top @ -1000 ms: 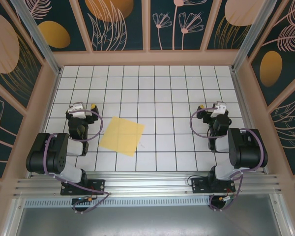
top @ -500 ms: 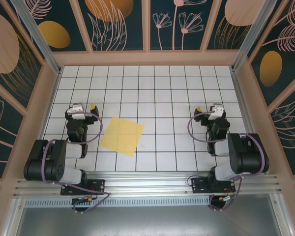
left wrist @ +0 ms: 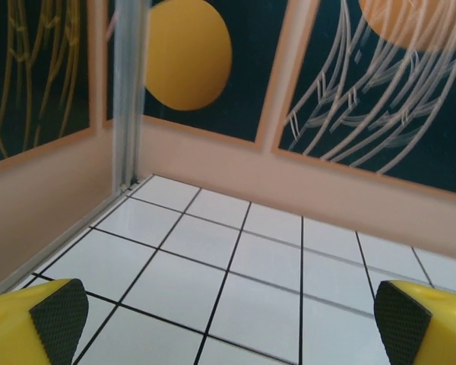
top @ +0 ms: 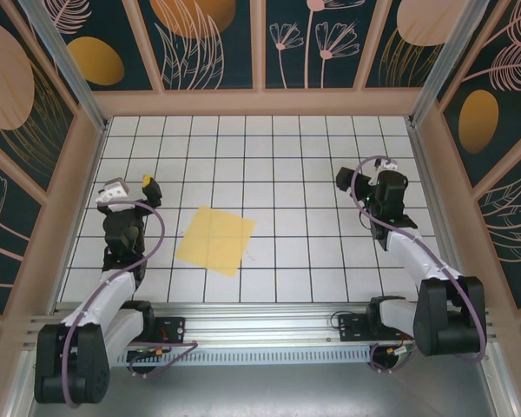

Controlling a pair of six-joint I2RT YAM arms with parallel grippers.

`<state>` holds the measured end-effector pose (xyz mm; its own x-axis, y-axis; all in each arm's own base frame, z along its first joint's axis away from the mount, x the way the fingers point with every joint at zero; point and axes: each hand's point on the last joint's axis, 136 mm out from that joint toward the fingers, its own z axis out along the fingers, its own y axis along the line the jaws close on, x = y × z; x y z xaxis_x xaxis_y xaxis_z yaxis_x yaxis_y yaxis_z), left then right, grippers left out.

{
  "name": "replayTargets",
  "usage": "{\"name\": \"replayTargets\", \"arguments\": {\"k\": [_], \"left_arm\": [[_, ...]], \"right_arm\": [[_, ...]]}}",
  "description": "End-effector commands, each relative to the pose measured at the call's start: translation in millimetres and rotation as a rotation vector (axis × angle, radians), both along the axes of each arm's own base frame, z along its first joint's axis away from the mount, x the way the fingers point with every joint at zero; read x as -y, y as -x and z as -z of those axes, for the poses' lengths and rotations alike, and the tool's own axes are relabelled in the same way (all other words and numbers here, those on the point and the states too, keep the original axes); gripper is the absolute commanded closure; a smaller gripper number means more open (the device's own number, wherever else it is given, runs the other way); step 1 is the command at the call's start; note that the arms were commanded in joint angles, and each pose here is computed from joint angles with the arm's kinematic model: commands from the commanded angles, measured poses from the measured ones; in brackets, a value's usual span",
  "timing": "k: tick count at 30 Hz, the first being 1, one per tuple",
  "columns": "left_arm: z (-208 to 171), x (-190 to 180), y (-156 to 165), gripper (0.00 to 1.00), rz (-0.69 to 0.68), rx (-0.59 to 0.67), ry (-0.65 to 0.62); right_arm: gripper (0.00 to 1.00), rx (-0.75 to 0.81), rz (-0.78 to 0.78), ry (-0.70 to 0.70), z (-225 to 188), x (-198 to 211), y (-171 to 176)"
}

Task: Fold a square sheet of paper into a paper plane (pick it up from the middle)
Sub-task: Move the square sheet of paper to the center of the table.

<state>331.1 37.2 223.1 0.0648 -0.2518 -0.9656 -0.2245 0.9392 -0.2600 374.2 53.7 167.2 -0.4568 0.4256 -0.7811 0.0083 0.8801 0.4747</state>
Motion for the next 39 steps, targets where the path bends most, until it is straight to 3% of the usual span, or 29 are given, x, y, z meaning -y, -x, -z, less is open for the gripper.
{"name": "replayTargets", "arguments": {"k": [1,2,6,9,16,24,28,39], "left_arm": [[1,-35,18,0.01,-0.219,-0.037,0.233],[1,-38,24,0.01,-0.245,-0.043,0.269],[-3,-21,36,0.02,-0.14,0.008,0.395],[-6,12,34,0.01,0.071,0.038,0.419],[24,61,25,0.01,0.309,-0.201,0.489],[50,68,28,0.02,0.323,-0.306,0.513],[55,70,28,0.01,0.331,-0.351,0.501],[67,66,27,0.01,0.295,-0.407,0.49]], "right_arm": [[0.01,-0.144,-0.157,-0.276,14,-47,31],[0.01,-0.152,-0.187,-0.314,12,-58,35],[0.01,-0.179,-0.268,-0.329,7,-103,45],[0.03,-0.205,-0.304,-0.326,8,-134,50],[0.12,-0.297,-0.468,-0.285,24,-230,75],[0.27,-0.435,-0.671,-0.222,55,-330,99],[0.36,-0.492,-0.698,-0.147,70,-368,114],[0.37,-0.632,-0.74,-0.078,125,-401,163]]}}
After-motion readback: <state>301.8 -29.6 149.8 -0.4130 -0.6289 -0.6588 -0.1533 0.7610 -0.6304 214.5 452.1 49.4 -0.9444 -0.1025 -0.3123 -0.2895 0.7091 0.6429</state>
